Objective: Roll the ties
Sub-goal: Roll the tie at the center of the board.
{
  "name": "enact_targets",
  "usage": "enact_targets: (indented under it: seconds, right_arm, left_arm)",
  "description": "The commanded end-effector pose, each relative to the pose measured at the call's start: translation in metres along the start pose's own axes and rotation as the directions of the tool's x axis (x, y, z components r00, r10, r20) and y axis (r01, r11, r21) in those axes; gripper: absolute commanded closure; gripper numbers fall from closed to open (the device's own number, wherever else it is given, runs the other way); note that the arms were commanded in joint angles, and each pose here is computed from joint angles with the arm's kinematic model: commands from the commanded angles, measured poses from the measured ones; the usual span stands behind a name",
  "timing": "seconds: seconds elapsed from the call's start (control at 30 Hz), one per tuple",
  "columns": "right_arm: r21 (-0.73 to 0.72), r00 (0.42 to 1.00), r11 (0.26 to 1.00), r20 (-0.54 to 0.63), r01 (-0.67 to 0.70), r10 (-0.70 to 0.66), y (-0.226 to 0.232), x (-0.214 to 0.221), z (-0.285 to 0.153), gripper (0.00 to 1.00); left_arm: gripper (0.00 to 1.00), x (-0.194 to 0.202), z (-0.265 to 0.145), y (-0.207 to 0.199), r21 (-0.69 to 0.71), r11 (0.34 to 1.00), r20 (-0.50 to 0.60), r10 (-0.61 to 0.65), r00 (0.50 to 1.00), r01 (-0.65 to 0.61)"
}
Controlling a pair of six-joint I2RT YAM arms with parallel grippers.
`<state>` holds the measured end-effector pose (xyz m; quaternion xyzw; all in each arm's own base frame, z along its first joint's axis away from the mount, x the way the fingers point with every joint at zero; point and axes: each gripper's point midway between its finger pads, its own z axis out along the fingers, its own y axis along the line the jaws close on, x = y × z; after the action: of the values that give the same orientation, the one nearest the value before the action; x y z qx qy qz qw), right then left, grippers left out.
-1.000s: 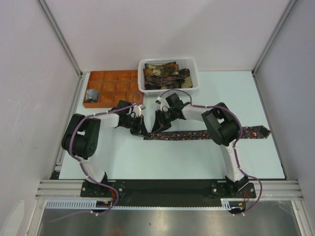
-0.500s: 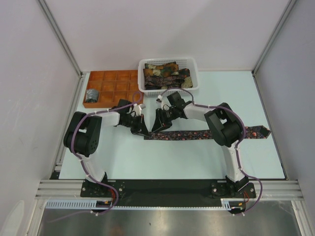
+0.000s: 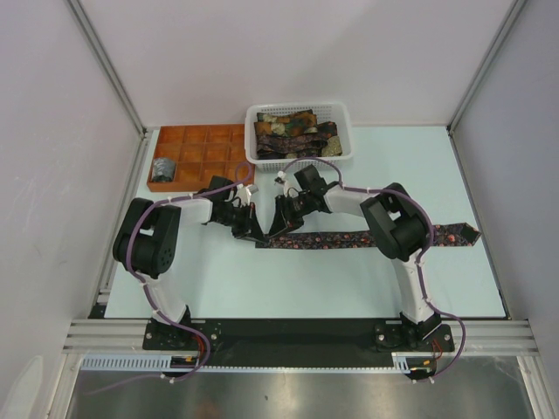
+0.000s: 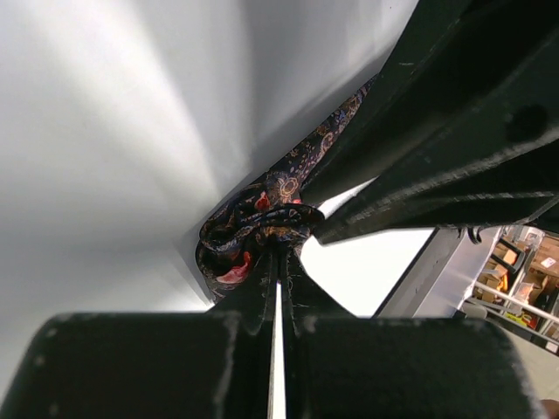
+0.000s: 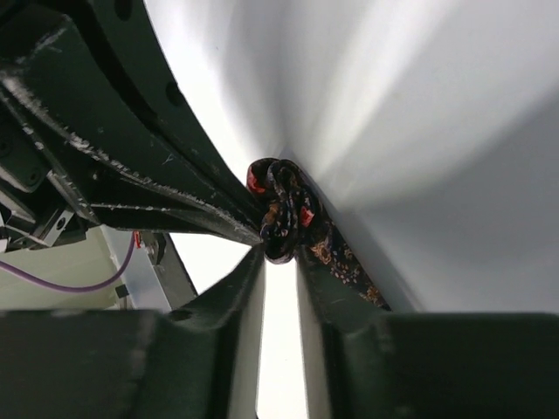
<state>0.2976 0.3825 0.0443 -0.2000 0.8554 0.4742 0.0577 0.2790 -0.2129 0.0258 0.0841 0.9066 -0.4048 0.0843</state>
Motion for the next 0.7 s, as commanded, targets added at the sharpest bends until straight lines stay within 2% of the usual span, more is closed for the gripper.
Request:
enact_targets:
  seconds: [0.0,0.2,0.23,0.33,0.37,0.4,0.43,0.47,0.53,0.57,0.6,0.67]
  right_arm:
    - [-0.006,1.0,0.999,-0.001,0.031,-0.031,-0.004,0.0,0.01,0.83]
    - [0.007,0.999,0.999,-0.032,0.032,-0.032,-0.012,0.005,0.015,1.0]
    - [0.011,0.999,0.999,-0.033,0.038,-0.037,-0.013,0.005,0.016,1.0]
    - [0.029,0.998,0.998,-0.028,0.048,-0.047,-0.016,0.005,0.015,1.0]
    - [0.033,0.998,0.998,-0.032,0.046,-0.045,-0.018,0.006,0.016,1.0]
    - [0.038,0.998,0.998,-0.033,0.048,-0.047,-0.019,0.006,0.017,1.0]
    - [0.041,0.998,0.998,-0.033,0.047,-0.046,-0.019,0.006,0.017,1.0]
    - [0.04,0.998,0.998,-0.031,0.049,-0.048,-0.019,0.006,0.017,1.0]
    - [0.04,0.998,0.998,-0.029,0.053,-0.052,-0.018,0.005,0.017,1.0]
    - [0.037,0.998,0.998,-0.023,0.059,-0.058,-0.017,0.004,0.017,1.0]
    - [0.036,0.998,0.998,-0.021,0.059,-0.059,-0.016,0.003,0.017,1.0]
    - [0.033,0.998,0.998,-0.016,0.056,-0.056,-0.016,0.001,0.017,1.0]
  left_arm:
    - [0.98,-0.001,0.004,0.028,-0.108,0.994,0.012,-0.002,1.0,0.003]
    - [0.93,-0.001,0.001,0.022,-0.083,0.996,0.026,0.015,1.0,-0.012]
    - [0.91,-0.001,0.0,0.022,-0.078,0.997,0.028,0.02,0.999,-0.017]
    - [0.77,-0.007,-0.011,0.011,-0.043,0.997,0.067,0.071,0.995,-0.068]
    - [0.65,-0.01,-0.017,0.009,-0.039,0.996,0.087,0.086,0.993,-0.082]
    - [0.61,-0.012,-0.022,0.005,-0.034,0.993,0.108,0.114,0.988,-0.111]
    - [0.56,-0.016,-0.033,-0.007,-0.021,0.981,0.146,0.193,0.97,-0.192]
    - [0.46,-0.017,-0.039,-0.012,-0.021,0.973,0.158,0.23,0.96,-0.229]
    - [0.37,-0.017,-0.05,-0.019,-0.035,0.944,0.181,0.329,0.927,-0.328]
    - [0.32,-0.019,-0.059,-0.027,-0.047,0.916,0.2,0.399,0.895,-0.398]
    - [0.3,-0.018,-0.062,-0.027,-0.06,0.895,0.197,0.444,0.874,-0.441]
    - [0.29,-0.015,-0.07,-0.024,-0.1,0.81,0.17,0.586,0.792,-0.578]
